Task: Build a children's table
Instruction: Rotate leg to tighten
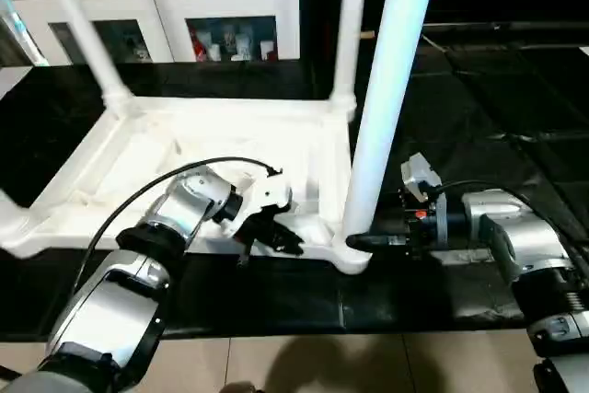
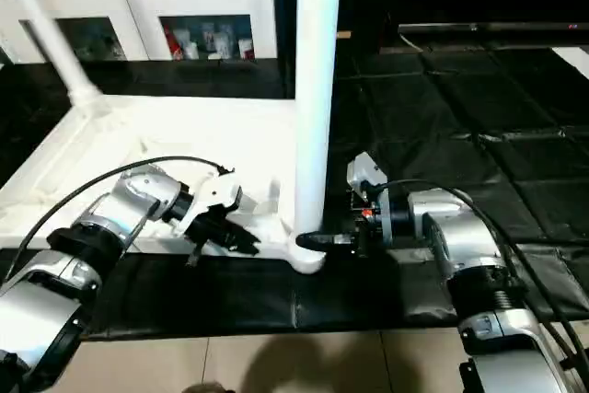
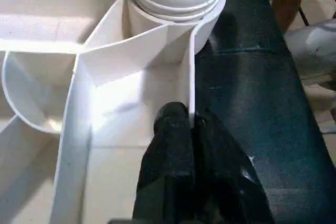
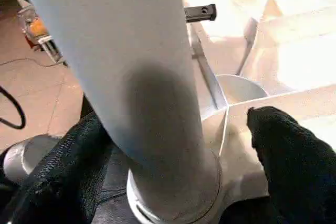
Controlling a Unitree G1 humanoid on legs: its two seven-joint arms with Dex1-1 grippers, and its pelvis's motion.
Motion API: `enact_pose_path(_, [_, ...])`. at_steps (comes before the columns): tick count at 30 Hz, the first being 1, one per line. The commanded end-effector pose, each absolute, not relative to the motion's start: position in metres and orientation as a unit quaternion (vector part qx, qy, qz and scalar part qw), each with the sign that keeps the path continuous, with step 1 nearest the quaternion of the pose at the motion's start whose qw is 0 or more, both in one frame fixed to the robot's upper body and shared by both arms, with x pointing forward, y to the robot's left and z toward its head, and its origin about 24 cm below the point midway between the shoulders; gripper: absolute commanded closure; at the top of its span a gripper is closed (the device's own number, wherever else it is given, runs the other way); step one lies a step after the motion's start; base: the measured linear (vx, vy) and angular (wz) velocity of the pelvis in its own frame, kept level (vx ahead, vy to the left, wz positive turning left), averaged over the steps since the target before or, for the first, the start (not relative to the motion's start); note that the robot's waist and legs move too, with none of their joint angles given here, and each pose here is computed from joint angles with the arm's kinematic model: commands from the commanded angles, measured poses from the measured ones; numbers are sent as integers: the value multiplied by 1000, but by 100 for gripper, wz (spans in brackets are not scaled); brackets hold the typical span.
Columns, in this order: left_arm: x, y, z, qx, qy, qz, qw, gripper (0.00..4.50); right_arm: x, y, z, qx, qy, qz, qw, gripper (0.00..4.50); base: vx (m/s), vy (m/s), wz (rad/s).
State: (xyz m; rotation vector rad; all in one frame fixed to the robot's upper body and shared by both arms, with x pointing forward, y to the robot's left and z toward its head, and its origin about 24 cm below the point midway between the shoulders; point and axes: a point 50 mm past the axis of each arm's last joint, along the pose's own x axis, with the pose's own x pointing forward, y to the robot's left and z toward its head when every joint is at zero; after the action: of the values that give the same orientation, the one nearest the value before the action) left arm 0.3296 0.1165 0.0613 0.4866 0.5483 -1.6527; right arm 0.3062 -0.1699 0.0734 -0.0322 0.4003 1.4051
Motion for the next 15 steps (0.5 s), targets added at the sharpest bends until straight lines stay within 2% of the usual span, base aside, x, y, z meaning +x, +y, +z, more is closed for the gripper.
enact_pose_path(1, [328,110,68,226,221,-741,593,450,306,-168,80,-19,179,658,731,65,0,0,0])
enact_pose_path(3, [328,110,68,227,221,-740,594,450,305,-167,79,-15,182,666,723,96,0,0,0])
enact_pose_path(8, [329,110,68,229,221,-735,598,450,303,-165,77,-13,185,674,715,113,0,0,0])
enact_pose_path(10, [329,110,68,230,221,-734,600,450,303,-165,77,-13,186,675,714,144,0,0,0])
enact_pose_path(12, [330,111,68,232,222,-730,604,450,302,-164,75,-11,189,677,711,148,0,0,0])
enact_pose_path(15, [330,111,68,232,222,-729,605,450,301,-164,74,-8,192,679,708,180,0,0,0])
